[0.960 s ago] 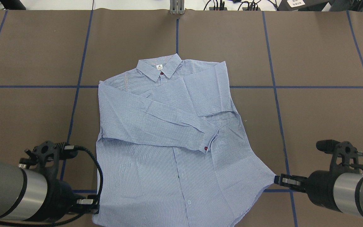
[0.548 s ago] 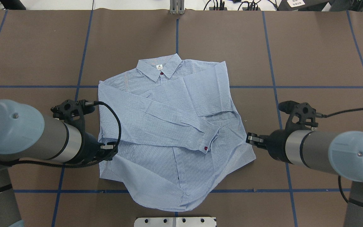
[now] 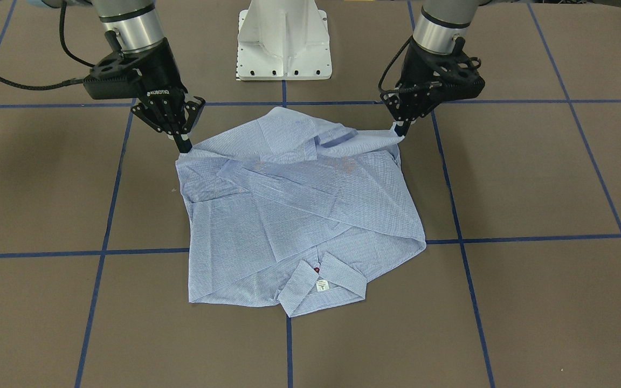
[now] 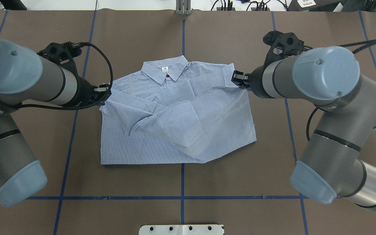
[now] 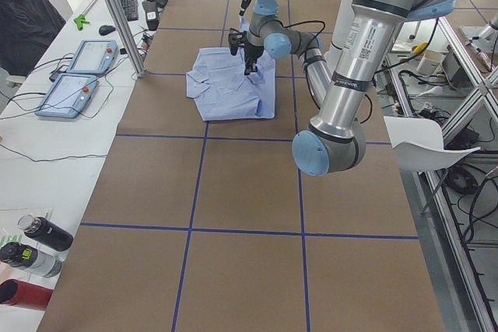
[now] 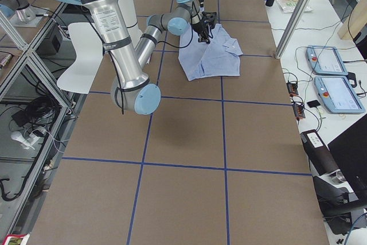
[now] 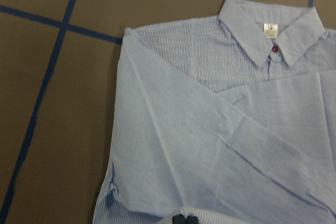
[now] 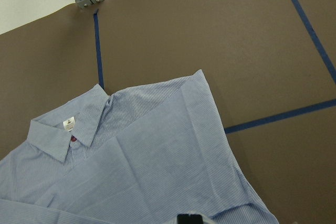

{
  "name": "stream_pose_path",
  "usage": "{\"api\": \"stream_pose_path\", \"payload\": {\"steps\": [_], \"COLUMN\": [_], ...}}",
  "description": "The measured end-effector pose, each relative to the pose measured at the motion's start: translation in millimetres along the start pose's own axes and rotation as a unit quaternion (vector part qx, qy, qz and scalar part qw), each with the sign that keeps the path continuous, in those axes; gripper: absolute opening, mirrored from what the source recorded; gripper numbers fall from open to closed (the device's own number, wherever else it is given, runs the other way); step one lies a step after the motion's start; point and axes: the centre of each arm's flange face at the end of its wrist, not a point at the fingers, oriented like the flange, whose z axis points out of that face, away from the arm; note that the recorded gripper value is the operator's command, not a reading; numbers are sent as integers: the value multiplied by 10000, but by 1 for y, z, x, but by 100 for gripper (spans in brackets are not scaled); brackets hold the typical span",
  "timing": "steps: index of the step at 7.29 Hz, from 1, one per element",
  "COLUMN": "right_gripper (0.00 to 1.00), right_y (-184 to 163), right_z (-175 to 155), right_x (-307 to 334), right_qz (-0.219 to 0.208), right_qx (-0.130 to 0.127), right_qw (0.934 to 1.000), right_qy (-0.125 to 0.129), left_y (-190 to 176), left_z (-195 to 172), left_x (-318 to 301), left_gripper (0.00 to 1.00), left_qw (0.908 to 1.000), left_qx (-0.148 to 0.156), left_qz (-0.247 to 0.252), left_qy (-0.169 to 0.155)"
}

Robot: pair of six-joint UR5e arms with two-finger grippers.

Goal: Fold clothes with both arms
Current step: 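Lift the hem with both grippers and fold it toward the collar, then release the hem at the collar and raise both grippers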

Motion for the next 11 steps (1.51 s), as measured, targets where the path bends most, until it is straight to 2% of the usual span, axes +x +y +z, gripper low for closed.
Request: {"api": "stream_pose_path", "payload": {"steps": [2,4,8,11], "right_gripper": [0,0,0,0], "right_y": [-27,-49,-70,-77], "right_z": [17,29,81,110], "right_x": [-3,3,19,32], "right_qz": [-23,14,1,-72], "right_qx": [145,275,371,312], "right_qw": [9997,9995,9992,9994], "right_qy": [190,182,144,107], "left_y": [-35,-58,-79,-86], "left_z": [41,75,138,152], "left_x": [1,-8,-27,-34], "left_gripper": [0,0,0,0], "left_qw": [9986,9970,9958,9917], "left_qx": [425,593,689,703], "left_qz": [123,315,536,1050], "left_qy": [-281,-382,-260,-246]}}
